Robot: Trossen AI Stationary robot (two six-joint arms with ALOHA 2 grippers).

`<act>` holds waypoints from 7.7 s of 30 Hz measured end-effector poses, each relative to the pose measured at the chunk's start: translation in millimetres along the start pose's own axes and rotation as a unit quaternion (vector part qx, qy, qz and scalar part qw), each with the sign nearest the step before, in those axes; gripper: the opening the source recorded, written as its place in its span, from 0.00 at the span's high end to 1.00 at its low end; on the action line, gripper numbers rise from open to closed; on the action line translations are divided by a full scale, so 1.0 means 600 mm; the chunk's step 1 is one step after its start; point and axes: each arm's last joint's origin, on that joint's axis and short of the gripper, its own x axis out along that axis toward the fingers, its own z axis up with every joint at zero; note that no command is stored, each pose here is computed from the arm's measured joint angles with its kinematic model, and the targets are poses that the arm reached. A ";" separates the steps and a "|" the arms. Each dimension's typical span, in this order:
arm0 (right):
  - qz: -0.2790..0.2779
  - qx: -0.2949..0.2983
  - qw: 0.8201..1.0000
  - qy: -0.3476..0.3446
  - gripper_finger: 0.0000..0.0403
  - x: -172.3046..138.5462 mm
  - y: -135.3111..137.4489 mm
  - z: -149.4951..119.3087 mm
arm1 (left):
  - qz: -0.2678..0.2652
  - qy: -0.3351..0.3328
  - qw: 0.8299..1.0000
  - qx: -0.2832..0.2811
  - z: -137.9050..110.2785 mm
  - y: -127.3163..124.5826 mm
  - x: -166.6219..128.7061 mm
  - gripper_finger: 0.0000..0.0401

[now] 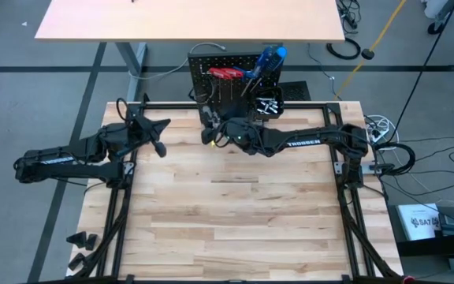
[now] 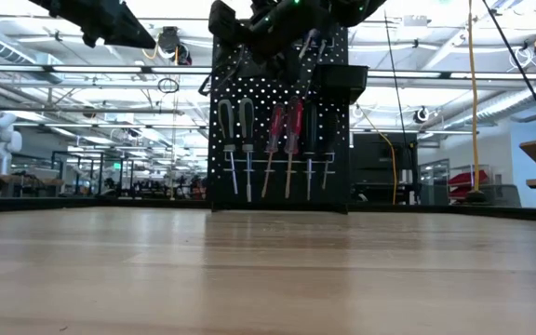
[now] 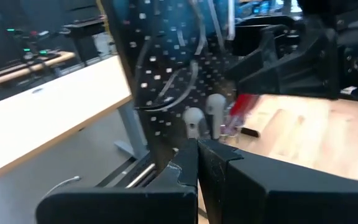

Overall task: Hang tools onto peg board
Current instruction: Return to Home Position

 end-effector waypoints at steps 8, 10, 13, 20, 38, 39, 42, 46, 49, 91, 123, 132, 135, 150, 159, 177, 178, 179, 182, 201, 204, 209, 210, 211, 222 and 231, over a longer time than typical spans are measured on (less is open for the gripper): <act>0.025 -0.031 0.999 0.023 0.32 -0.028 0.032 -0.019 | -0.030 -0.006 1.000 -0.003 0.002 -0.003 0.000 1.00; 0.032 -0.044 0.998 0.029 0.32 -0.035 0.040 -0.024 | -0.037 -0.009 0.999 -0.004 0.003 -0.003 0.000 1.00; 0.035 -0.065 0.996 0.047 0.32 -0.044 0.046 -0.033 | -0.056 -0.017 0.998 -0.007 0.005 -0.005 0.000 1.00; 0.120 -0.099 0.981 0.116 0.33 -0.073 0.065 -0.047 | -0.155 -0.056 0.986 -0.017 0.017 -0.014 -0.003 1.00; 0.113 -0.188 0.964 0.149 0.51 -0.256 0.008 0.120 | -0.246 -0.181 0.951 -0.041 0.055 -0.013 -0.021 1.00; 0.111 -0.189 0.964 0.147 0.55 -0.264 0.004 0.126 | -0.247 -0.182 0.951 -0.046 0.055 -0.012 -0.023 1.00; 0.111 -0.198 0.962 0.153 0.68 -0.282 -0.007 0.139 | -0.248 -0.191 0.948 -0.059 0.057 -0.007 -0.032 1.00; 0.102 -0.220 0.953 0.180 0.88 -0.304 -0.026 0.145 | -0.250 -0.191 0.946 -0.080 0.057 -0.002 -0.040 1.00; 0.098 -0.218 0.954 0.182 0.98 -0.321 -0.037 0.151 | -0.251 -0.176 0.948 -0.080 0.052 -0.001 -0.043 1.00; 0.279 -0.084 0.952 0.091 1.00 -0.423 -0.245 -0.044 | -0.247 -0.145 0.947 -0.145 -0.092 0.002 -0.065 1.00; 0.353 -0.026 0.931 0.090 1.00 -0.429 -0.316 -0.149 | -0.254 -0.154 0.937 -0.185 -0.166 -0.021 -0.032 1.00; 0.360 -0.035 0.927 0.101 1.00 -0.429 -0.317 -0.153 | -0.284 -0.165 0.927 -0.183 -0.198 -0.032 -0.022 1.00; 0.363 -0.047 0.924 0.112 1.00 -0.430 -0.318 -0.157 | -0.307 -0.160 0.923 -0.166 -0.201 -0.035 -0.023 1.00; 0.372 -0.143 0.910 0.113 1.00 -0.430 -0.322 -0.168 | -0.338 -0.079 0.927 -0.140 -0.226 -0.043 -0.018 1.00; 0.395 -0.144 0.904 0.073 1.00 -0.442 -0.332 -0.150 | -0.336 -0.101 0.925 -0.145 -0.219 -0.042 -0.019 1.00; 0.403 -0.122 0.907 0.026 1.00 -0.453 -0.358 -0.171 | -0.321 -0.106 0.929 -0.147 -0.218 -0.041 -0.018 1.00; 0.402 -0.123 0.907 0.027 1.00 -0.453 -0.359 -0.174 | -0.321 -0.106 0.929 -0.147 -0.218 -0.041 -0.018 1.00; 0.401 -0.124 0.907 0.028 1.00 -0.453 -0.360 -0.177 | -0.321 -0.106 0.930 -0.147 -0.219 -0.041 -0.018 1.00; 0.396 -0.124 0.909 0.030 1.00 -0.452 -0.362 -0.179 | -0.321 -0.105 0.930 -0.147 -0.219 -0.041 -0.018 1.00; 0.387 -0.156 0.907 0.053 1.00 -0.451 -0.366 -0.189 | -0.321 -0.105 0.930 -0.147 -0.219 -0.041 -0.018 1.00; 0.387 -0.151 0.908 0.054 1.00 -0.451 -0.366 -0.189 | -0.321 -0.105 0.930 -0.147 -0.219 -0.041 -0.018 1.00; 0.387 -0.151 0.908 0.054 1.00 -0.451 -0.366 -0.189 | -0.321 -0.105 0.930 -0.147 -0.219 -0.041 -0.018 1.00; 0.387 -0.151 0.908 0.054 1.00 -0.451 -0.366 -0.189 | -0.321 -0.105 0.930 -0.147 -0.219 -0.041 -0.018 1.00; 0.387 -0.151 0.908 0.054 1.00 -0.451 -0.366 -0.189 | -0.321 -0.105 0.930 -0.147 -0.219 -0.041 -0.018 1.00; 0.387 -0.151 0.908 0.054 1.00 -0.451 -0.366 -0.189 | -0.321 -0.105 0.930 -0.147 -0.219 -0.041 -0.018 1.00; 0.387 -0.151 0.908 0.054 1.00 -0.451 -0.366 -0.189 | -0.321 -0.105 0.930 -0.147 -0.219 -0.041 -0.018 1.00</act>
